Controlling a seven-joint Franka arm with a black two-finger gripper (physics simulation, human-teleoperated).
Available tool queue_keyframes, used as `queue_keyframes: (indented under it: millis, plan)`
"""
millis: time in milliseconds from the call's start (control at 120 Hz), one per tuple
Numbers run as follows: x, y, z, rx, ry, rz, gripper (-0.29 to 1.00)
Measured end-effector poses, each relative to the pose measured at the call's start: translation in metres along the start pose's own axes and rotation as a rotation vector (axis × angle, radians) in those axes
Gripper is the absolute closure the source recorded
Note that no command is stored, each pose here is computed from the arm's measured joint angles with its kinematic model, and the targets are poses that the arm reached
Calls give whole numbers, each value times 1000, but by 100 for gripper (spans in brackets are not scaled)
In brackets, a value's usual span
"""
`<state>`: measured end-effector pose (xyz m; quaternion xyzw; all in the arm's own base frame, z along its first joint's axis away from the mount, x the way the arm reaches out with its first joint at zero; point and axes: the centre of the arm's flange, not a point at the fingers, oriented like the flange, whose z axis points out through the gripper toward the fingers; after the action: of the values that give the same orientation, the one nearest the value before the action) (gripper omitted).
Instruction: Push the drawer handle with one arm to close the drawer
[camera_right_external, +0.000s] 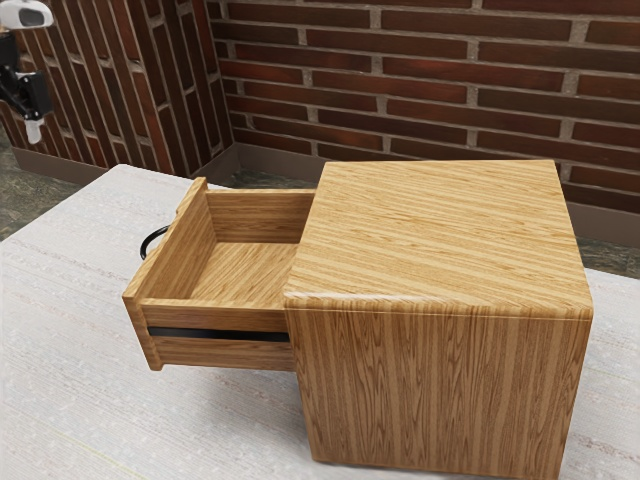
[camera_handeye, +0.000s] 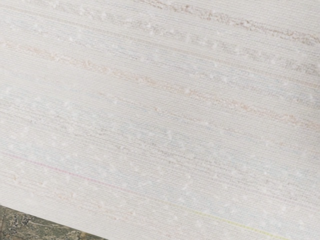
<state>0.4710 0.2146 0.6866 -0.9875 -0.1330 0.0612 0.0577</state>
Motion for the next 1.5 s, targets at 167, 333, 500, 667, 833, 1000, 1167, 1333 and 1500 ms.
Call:
queue_keyframes:
  millis: [167, 333, 500, 667, 833, 1000, 1167, 1333, 1500]
  plan:
    - [-10, -41, -7, -2, 25, -69, 0]
    - [-36, -17, -94, 10, 209, -14, 0]
    - [-33, 67, -107, 1, 221, 180, 3]
    - [-39, 65, -79, 20, 117, 216, 43]
    - [-28, 57, -12, 20, -8, 282, 65]
    - [-7, 72, 44, 47, -18, 453, 74]
    - [-1, 81, 73, 58, 6, 649, 77]
    - [-8, 85, 80, 48, 8, 795, 78]
    - [-8, 100, 107, 39, -26, 1006, 78]
